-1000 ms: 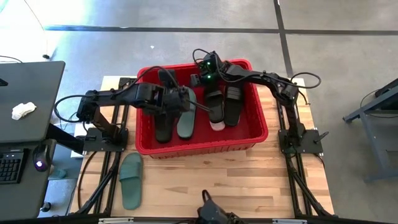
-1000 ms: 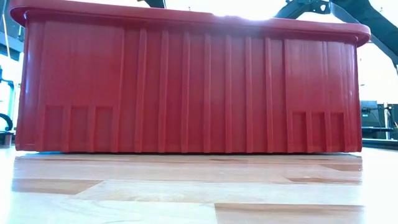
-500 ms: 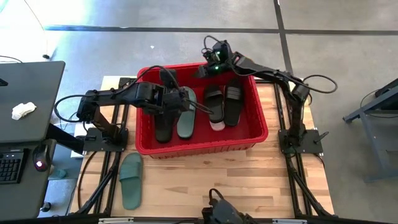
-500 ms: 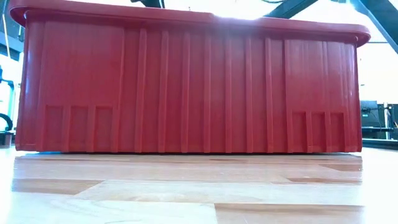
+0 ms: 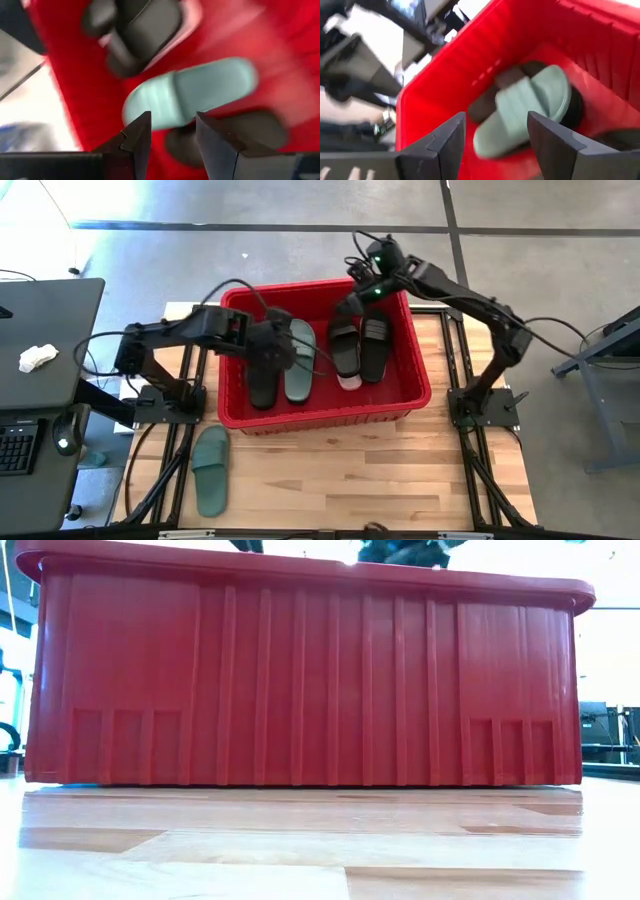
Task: Pick and place slides into bin
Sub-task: Stack the green slipper on top of the black slipper in the red bin
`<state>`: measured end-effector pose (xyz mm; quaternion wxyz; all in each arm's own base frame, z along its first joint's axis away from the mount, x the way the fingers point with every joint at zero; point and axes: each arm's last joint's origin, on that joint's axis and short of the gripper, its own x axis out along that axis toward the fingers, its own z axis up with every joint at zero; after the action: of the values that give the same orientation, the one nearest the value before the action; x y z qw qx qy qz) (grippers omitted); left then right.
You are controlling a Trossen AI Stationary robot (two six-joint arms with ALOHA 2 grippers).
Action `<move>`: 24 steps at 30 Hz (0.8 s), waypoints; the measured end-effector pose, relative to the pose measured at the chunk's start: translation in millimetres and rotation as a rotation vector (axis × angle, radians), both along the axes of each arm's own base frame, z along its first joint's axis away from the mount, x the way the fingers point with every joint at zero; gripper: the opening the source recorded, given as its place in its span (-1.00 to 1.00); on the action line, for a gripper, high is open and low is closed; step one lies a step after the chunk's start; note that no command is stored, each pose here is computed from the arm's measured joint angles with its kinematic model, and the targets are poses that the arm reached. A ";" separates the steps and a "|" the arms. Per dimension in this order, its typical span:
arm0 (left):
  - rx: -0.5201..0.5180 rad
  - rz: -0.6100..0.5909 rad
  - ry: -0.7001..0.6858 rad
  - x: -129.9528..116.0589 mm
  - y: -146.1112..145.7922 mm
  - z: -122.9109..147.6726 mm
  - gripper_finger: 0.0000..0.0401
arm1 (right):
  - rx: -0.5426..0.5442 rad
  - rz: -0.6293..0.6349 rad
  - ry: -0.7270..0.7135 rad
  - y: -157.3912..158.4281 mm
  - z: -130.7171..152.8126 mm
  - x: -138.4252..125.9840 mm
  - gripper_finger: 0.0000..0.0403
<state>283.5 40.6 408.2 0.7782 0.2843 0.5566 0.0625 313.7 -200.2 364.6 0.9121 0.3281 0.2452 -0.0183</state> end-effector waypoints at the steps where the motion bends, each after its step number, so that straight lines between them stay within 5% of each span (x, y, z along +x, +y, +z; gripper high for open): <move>1: -0.046 -0.027 -0.018 -3.6 -2.4 3.0 -0.31 | -0.017 0.016 0.013 6.1 4.5 -5.3 0.00; 8: -0.473 -0.145 -0.167 -33.5 -36.4 26.7 -0.31 | -0.172 0.074 0.051 41.2 35.4 -40.3 0.00; 12: -0.694 -0.103 -0.197 -42.2 -62.6 33.9 -0.31 | -0.229 0.084 0.089 57.7 46.1 -57.8 0.00; 18: -0.857 0.121 -0.152 -45.2 -107.0 30.2 -0.31 | -0.291 0.089 0.155 78.3 54.8 -76.9 0.00; 24: -0.909 0.358 -0.054 -46.7 -158.7 13.9 -0.31 | -0.353 0.104 0.153 93.9 62.3 -83.6 0.00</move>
<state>236.8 -118.1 422.0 0.8147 -0.1862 0.5472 -0.0467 230.1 -106.3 426.9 0.9339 0.1477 0.3234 -0.0386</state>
